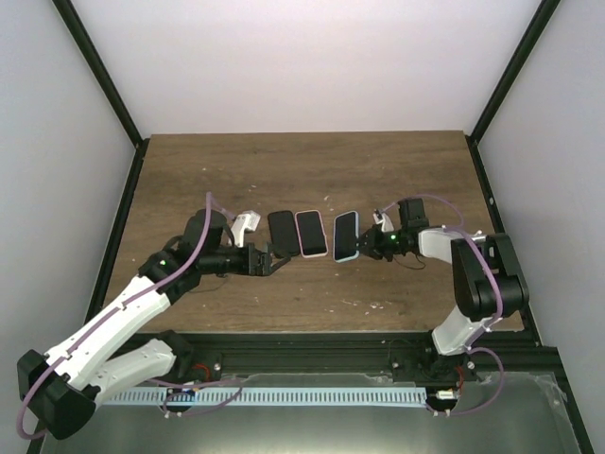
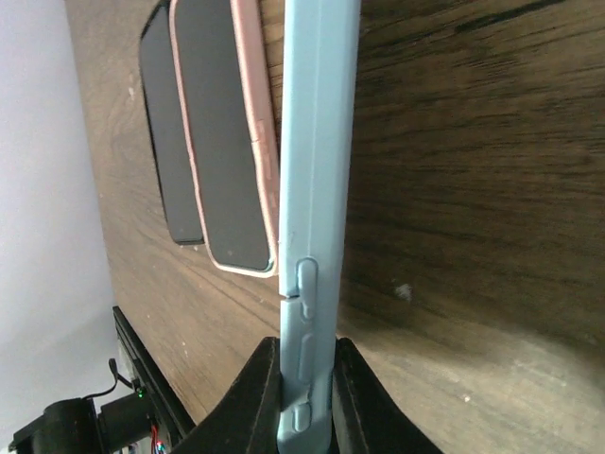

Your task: Put the phone into the phone case

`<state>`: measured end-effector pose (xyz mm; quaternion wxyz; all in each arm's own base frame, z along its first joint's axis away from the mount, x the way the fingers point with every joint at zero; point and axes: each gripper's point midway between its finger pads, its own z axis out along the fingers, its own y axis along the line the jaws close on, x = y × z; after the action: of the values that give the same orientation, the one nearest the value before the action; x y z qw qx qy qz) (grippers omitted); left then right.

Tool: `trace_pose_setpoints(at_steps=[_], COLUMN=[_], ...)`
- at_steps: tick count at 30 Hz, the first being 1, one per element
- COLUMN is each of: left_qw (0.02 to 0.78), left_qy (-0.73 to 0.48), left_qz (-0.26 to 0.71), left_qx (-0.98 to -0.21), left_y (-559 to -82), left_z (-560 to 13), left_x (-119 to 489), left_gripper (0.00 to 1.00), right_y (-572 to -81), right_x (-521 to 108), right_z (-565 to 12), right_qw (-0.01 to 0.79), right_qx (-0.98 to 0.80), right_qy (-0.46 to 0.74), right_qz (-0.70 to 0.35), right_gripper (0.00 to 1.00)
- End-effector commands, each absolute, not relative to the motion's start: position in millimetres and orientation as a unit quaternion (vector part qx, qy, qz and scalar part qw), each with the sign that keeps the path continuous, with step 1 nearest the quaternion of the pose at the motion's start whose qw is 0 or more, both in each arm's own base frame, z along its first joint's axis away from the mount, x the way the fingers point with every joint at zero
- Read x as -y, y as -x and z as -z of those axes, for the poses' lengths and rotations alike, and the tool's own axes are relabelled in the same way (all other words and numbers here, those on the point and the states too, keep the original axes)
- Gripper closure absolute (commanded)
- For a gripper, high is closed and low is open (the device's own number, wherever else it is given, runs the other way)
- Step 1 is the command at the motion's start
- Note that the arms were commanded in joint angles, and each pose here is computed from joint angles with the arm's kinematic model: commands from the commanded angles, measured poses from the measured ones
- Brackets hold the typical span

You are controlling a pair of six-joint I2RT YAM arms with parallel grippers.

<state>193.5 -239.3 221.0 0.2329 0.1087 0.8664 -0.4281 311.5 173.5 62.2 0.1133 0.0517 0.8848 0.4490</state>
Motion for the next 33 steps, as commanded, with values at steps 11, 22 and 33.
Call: trace_pose_setpoints(at_steps=[11,22,33], left_qw=[0.281,0.354,0.449], left_qy=[-0.088,-0.040,-0.025], left_qz=[0.381,0.322,0.303], left_qx=[-0.876,-0.877,-0.840], left_y=[-205.2,-221.9,-225.4], left_z=[-232.9,-260.7,-322.8], left_x=[218.7,187.9,161.9], left_gripper=[0.00,0.00,0.00], right_y=[-338.8,-311.7,-259.2], right_x=[-147.6,-143.8,-134.5], right_z=[-74.3,-167.6,-275.4], right_qw=[0.157,0.239,0.368], right_qx=[-0.911,-0.891,-0.845], right_qy=[-0.058,-0.020,0.033], right_qz=[-0.377,-0.386,-0.387], right_gripper=[0.31,0.00,0.00])
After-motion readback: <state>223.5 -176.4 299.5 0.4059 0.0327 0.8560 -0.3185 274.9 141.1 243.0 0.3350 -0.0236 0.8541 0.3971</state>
